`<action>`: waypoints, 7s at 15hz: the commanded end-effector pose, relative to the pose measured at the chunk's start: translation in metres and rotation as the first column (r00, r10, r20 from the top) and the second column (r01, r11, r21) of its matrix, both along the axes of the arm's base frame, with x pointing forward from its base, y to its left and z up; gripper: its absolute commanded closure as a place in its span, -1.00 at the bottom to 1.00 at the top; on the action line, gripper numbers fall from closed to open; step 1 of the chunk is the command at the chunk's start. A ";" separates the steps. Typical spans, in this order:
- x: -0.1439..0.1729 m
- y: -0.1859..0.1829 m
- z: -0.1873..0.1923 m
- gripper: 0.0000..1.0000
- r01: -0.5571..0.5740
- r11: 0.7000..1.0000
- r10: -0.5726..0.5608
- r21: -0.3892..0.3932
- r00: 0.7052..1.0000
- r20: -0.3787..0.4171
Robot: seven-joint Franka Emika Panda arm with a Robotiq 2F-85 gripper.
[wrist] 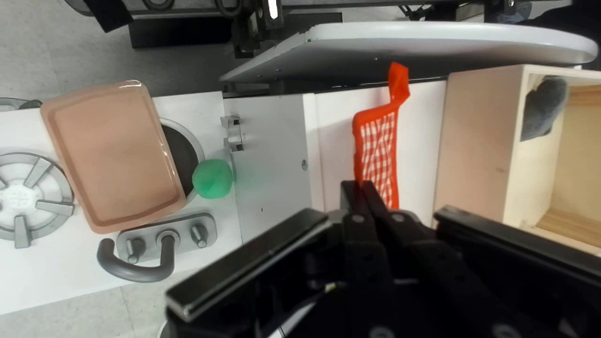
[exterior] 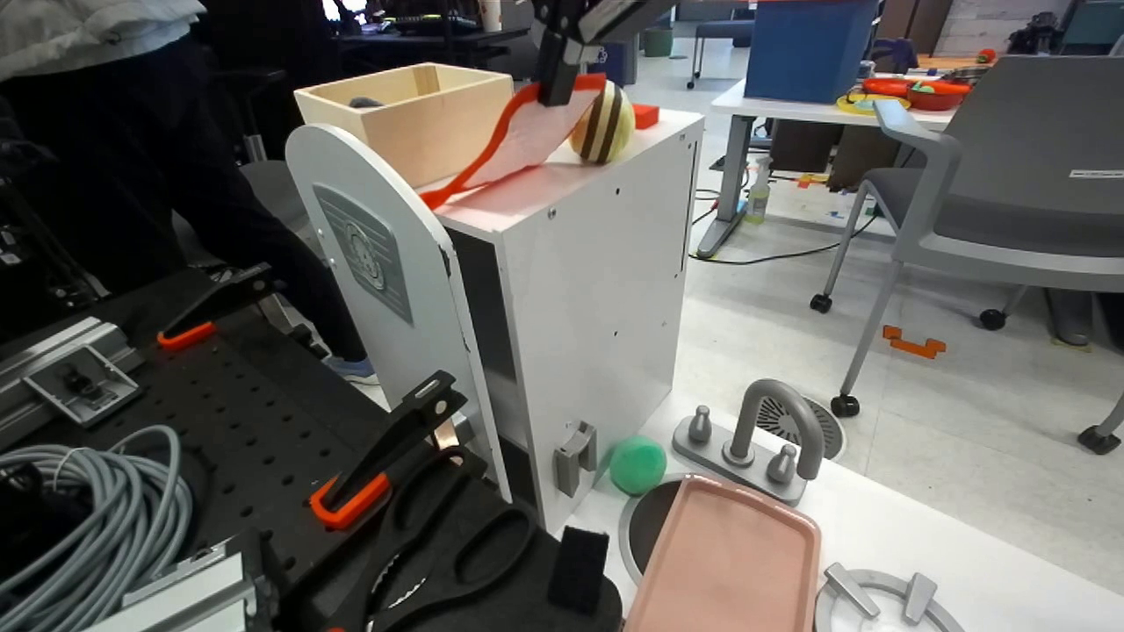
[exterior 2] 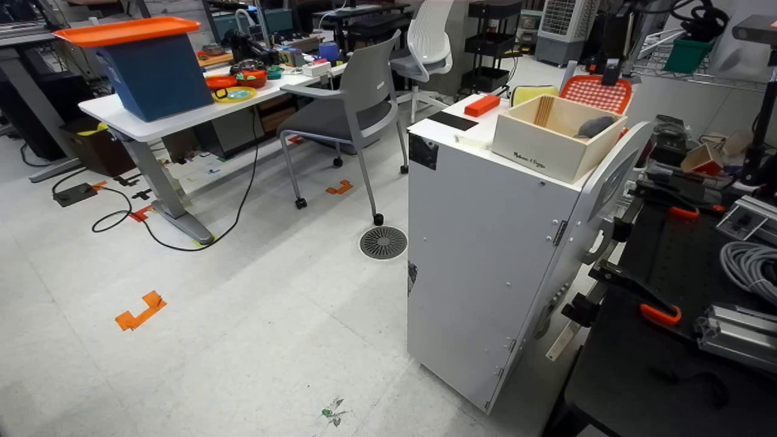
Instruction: Put the grey plushy in the box, remove the yellow plushy from the box and put it on top of the cupboard, and then put the oven mitt on the tray
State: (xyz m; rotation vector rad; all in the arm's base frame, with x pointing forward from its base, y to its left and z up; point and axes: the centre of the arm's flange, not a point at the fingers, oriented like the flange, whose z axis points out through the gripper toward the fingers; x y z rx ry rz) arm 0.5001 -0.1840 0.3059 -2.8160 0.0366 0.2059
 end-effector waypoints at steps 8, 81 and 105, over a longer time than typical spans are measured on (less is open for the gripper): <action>-0.005 0.022 0.038 0.99 -0.025 0.999 0.028 -0.039 0.996 0.079; -0.034 0.010 0.056 -1.00 0.151 0.932 -0.108 -0.330 0.984 0.144; -0.045 0.017 0.101 -1.00 0.162 0.939 -0.097 -0.304 0.971 0.218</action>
